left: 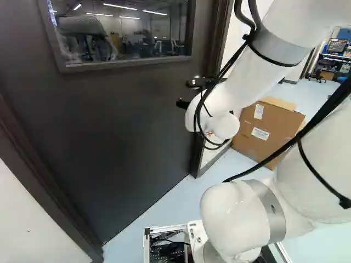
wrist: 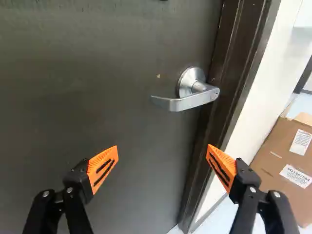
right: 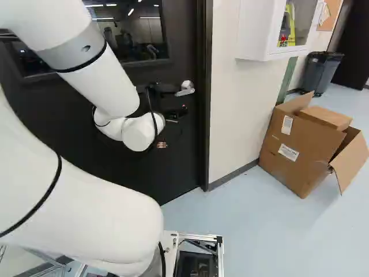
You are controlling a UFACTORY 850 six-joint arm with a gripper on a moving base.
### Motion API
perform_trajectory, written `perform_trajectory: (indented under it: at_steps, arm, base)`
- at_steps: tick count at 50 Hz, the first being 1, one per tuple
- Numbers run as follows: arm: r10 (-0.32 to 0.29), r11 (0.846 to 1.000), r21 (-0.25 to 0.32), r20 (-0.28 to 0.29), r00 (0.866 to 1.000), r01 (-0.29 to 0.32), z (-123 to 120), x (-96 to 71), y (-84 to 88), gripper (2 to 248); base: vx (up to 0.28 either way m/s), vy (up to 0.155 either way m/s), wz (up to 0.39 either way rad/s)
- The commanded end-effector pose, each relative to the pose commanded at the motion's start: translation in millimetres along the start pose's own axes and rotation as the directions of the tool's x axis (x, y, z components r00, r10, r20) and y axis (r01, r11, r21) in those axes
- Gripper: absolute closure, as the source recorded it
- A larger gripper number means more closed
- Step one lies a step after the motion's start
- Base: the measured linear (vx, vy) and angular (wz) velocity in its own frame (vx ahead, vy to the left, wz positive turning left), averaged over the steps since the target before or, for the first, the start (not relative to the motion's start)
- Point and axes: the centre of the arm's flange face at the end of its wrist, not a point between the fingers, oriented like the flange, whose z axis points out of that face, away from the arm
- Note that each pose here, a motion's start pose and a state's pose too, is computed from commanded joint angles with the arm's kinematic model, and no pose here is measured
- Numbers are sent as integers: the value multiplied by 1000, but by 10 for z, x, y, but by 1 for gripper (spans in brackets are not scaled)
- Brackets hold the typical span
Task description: Open the door and move inside
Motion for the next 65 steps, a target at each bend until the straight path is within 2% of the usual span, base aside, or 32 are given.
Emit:
perform_trajectory:
  at_steps: [39, 54, 65]
  arm:
    - [0, 1000, 0, -83, 997, 0, 431, 508, 0, 3]
    - [0, 1000, -5, -118, 993, -1, 462, 673, 21, 3]
    - [-10, 1000, -12, -119, 993, 8, 448, 759, 80, 3]
  base:
    - [0, 0, 0]
    - [0, 0, 0]
    - [0, 0, 0]
